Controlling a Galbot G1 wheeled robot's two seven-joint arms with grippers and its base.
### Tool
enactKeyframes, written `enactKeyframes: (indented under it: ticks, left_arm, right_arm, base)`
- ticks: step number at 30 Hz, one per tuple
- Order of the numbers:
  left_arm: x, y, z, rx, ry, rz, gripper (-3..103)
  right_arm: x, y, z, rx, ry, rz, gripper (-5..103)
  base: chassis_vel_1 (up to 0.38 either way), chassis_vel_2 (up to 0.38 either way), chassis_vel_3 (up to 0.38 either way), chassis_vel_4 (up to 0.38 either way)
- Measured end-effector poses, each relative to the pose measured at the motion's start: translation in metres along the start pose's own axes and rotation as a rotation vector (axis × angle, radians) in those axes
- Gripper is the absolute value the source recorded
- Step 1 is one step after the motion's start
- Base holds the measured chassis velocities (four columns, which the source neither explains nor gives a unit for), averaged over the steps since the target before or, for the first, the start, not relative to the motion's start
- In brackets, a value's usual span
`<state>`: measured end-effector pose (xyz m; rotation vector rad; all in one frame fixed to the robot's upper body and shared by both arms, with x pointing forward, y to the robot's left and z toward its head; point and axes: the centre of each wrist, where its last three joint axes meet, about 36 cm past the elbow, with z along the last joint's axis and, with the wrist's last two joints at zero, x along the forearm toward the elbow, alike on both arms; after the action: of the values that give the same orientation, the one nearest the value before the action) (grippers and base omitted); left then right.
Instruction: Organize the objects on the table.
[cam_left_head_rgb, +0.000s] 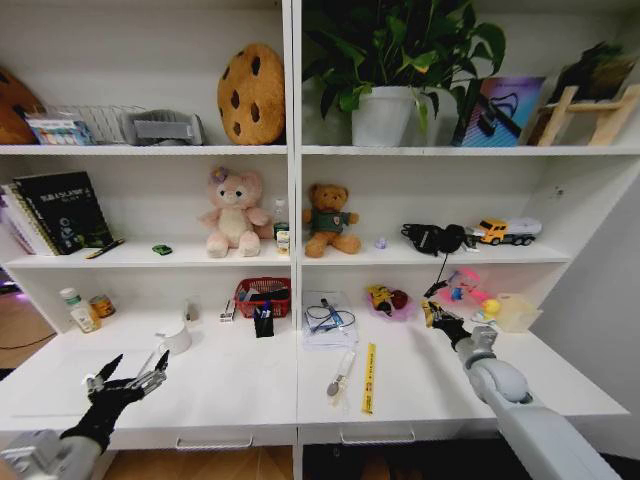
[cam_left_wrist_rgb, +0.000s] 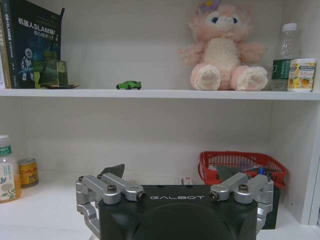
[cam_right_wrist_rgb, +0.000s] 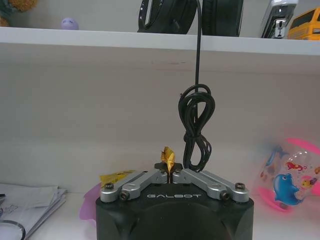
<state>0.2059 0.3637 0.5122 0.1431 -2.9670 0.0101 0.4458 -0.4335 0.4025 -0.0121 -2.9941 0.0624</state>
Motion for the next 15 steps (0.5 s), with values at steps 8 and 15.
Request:
enactKeyframes:
  ticks: [8, 15]
  left_arm:
    - [0.000, 0.000, 0.000, 0.000, 0.000, 0.000, 100]
    - [0.000, 0.000, 0.000, 0.000, 0.000, 0.000, 100]
  right_arm:
    - [-0.010, 0.012, 0.005, 0.000, -0.009, -0.042, 0]
    - [-0.039, 0.027, 0.029, -0.009, 0.034, -0.058, 0]
  base:
    - [-0.132, 0.135, 0.116, -0.108]
    - [-0.020, 0.030, 0.004, 0.000]
